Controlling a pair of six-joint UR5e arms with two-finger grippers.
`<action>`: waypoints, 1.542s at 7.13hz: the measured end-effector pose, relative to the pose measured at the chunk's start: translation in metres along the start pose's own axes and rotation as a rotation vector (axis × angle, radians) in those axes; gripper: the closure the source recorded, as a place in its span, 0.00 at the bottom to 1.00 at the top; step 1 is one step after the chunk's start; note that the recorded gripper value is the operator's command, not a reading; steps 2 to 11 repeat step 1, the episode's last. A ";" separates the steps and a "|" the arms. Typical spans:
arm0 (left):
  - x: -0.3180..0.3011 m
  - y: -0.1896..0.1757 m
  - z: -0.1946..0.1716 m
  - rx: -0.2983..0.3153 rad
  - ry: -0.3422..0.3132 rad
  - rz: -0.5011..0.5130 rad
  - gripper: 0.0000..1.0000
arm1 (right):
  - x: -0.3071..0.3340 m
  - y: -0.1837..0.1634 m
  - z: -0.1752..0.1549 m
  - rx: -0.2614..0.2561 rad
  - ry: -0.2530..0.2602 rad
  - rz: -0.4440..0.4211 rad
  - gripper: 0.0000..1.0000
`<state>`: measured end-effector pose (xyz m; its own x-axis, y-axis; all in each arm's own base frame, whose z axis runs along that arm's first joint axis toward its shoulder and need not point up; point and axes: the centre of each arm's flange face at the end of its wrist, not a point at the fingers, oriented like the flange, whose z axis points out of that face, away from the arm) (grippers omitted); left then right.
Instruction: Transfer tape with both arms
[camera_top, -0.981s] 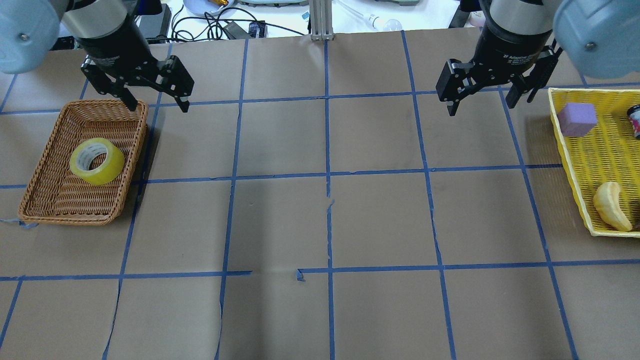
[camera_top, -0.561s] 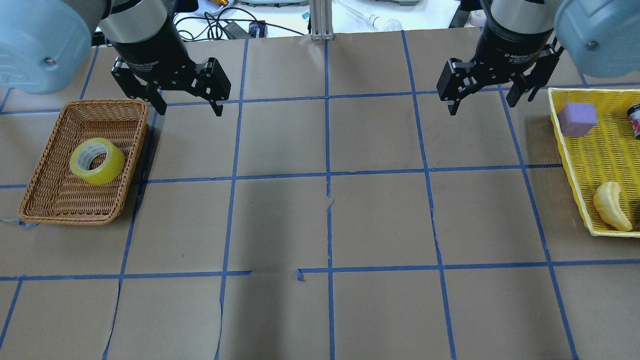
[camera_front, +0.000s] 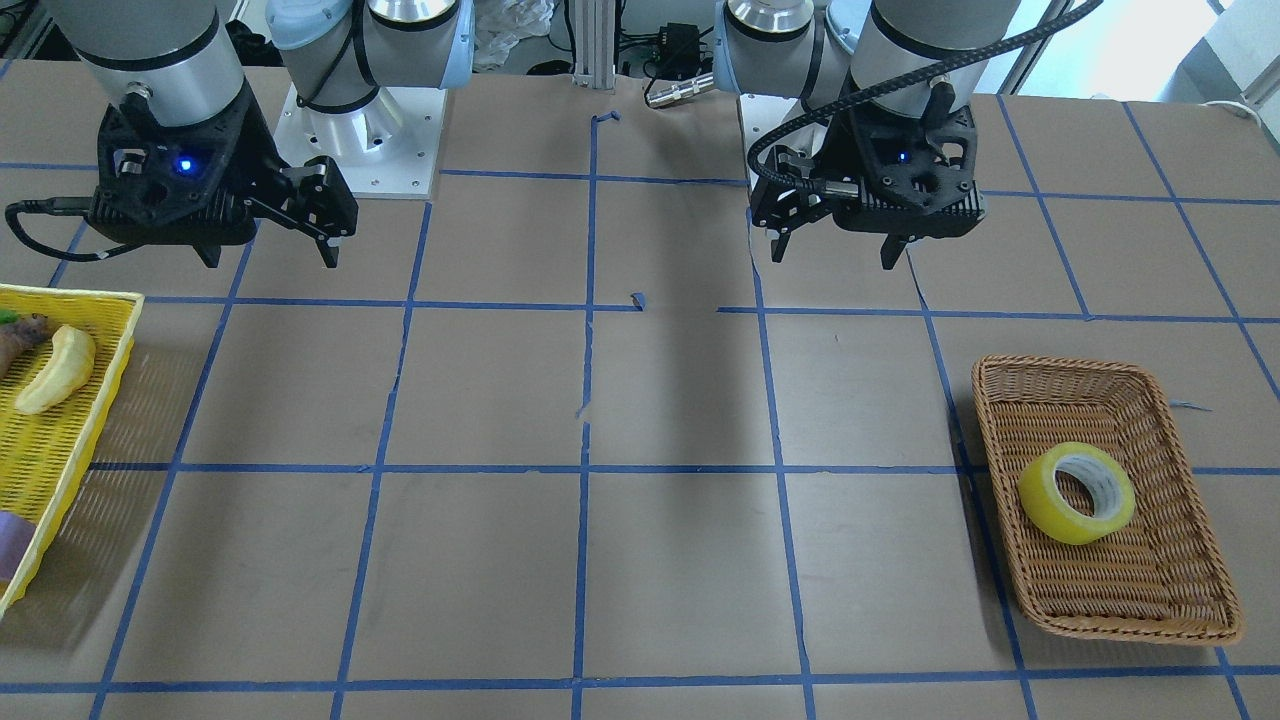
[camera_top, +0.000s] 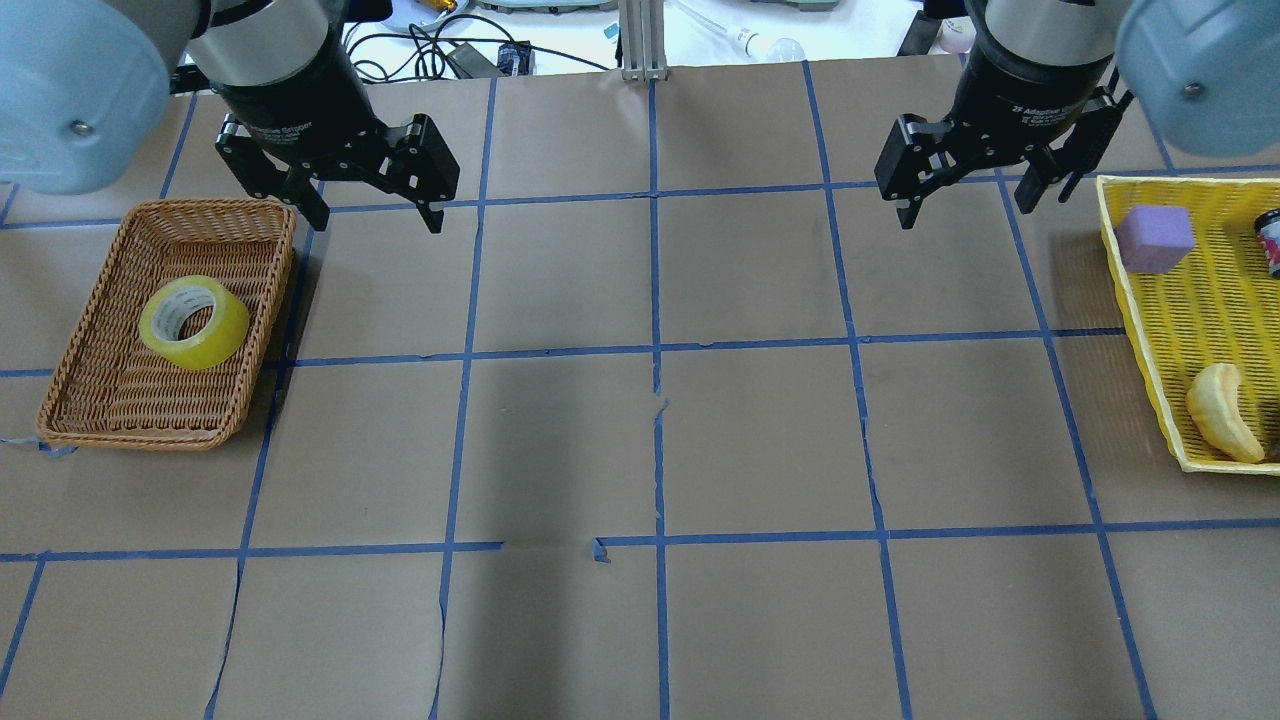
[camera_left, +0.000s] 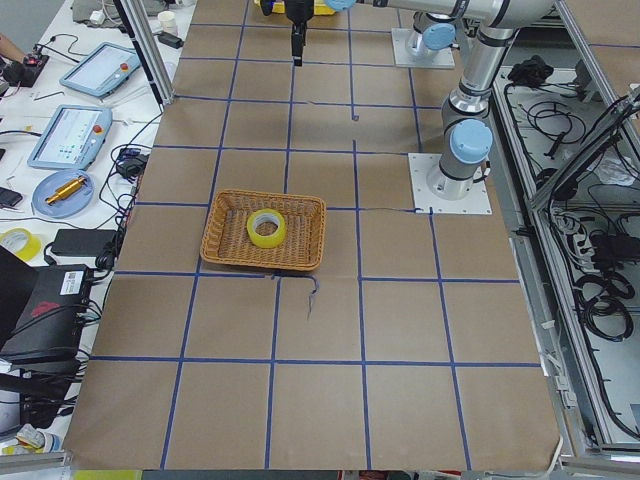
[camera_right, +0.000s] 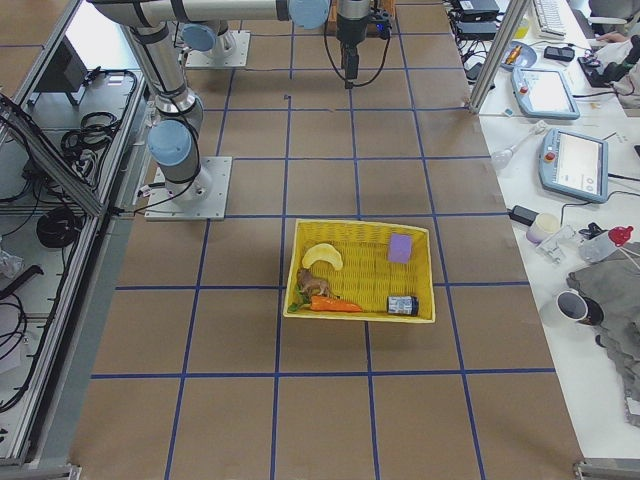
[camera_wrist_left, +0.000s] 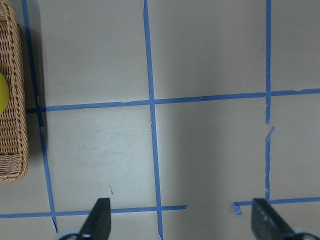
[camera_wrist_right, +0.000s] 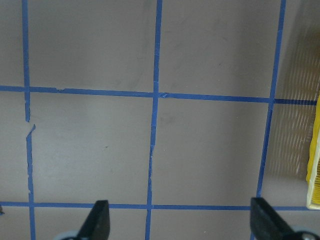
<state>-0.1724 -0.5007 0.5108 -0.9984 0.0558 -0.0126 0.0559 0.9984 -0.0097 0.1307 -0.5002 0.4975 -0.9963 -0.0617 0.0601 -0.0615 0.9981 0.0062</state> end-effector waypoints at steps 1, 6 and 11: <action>0.000 0.000 0.000 0.001 0.000 -0.001 0.00 | 0.000 0.002 -0.003 0.004 -0.005 0.001 0.00; 0.000 0.000 0.000 0.001 0.000 -0.001 0.00 | 0.000 0.002 -0.003 0.004 -0.005 0.001 0.00; 0.000 0.000 0.000 0.001 0.000 -0.001 0.00 | 0.000 0.002 -0.003 0.004 -0.005 0.001 0.00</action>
